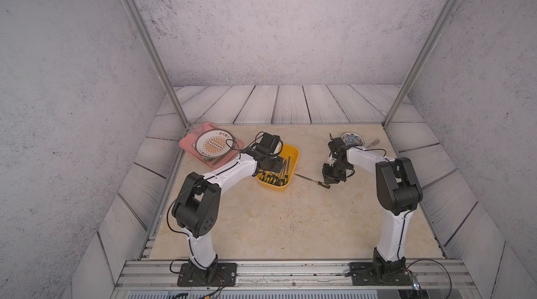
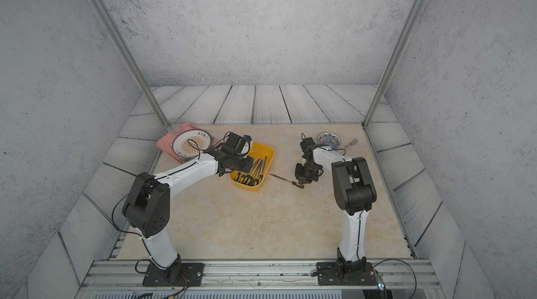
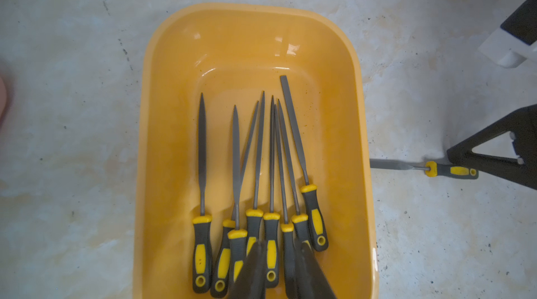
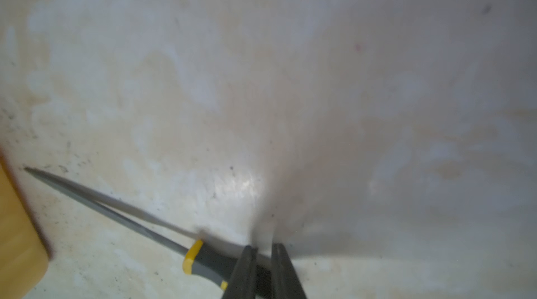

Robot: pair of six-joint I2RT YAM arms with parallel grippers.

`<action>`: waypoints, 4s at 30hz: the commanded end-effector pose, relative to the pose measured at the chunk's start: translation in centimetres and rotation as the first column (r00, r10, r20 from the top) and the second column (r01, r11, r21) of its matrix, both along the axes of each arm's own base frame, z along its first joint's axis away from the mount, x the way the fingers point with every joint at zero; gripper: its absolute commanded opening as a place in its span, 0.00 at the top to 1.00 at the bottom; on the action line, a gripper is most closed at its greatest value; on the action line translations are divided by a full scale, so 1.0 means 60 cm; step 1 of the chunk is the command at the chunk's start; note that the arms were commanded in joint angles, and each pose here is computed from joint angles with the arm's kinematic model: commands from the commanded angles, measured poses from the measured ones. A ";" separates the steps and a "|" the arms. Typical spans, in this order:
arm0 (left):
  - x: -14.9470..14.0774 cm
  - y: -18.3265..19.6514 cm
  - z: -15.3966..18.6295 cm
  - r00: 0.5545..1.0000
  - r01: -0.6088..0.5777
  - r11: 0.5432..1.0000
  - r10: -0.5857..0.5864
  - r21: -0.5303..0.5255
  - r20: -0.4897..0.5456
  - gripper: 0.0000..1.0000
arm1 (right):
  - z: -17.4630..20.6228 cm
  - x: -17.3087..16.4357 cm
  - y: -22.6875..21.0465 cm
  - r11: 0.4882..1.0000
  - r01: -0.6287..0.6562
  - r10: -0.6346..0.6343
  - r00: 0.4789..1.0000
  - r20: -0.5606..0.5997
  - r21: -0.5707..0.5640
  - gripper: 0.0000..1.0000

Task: Put the file tool into the storage box
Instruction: Adjust the file tool at the center of the board, then pick up the file tool from the center of the board, then place the file tool in the storage box.

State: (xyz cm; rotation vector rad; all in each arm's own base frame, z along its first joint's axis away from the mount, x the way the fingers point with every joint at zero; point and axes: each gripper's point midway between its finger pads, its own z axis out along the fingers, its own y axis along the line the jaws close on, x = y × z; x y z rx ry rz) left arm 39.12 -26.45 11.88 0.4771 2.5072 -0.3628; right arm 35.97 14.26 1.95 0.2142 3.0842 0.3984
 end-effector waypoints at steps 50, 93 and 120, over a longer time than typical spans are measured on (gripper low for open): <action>-0.046 -0.090 0.039 0.978 0.176 0.941 -0.200 -0.290 -0.056 0.41 | 0.014 -0.138 0.112 0.971 -0.237 0.236 0.971 0.029 0.037 1.00; -0.084 -0.152 0.038 0.934 0.241 0.853 -0.333 -0.463 -0.127 1.00 | 0.294 -0.063 0.228 0.864 -0.317 0.153 0.905 0.397 0.390 0.87; 0.022 0.027 -0.027 0.998 -0.057 0.984 0.056 0.170 0.013 0.02 | 0.234 -0.060 0.079 0.990 -0.114 0.067 0.896 0.440 0.082 0.65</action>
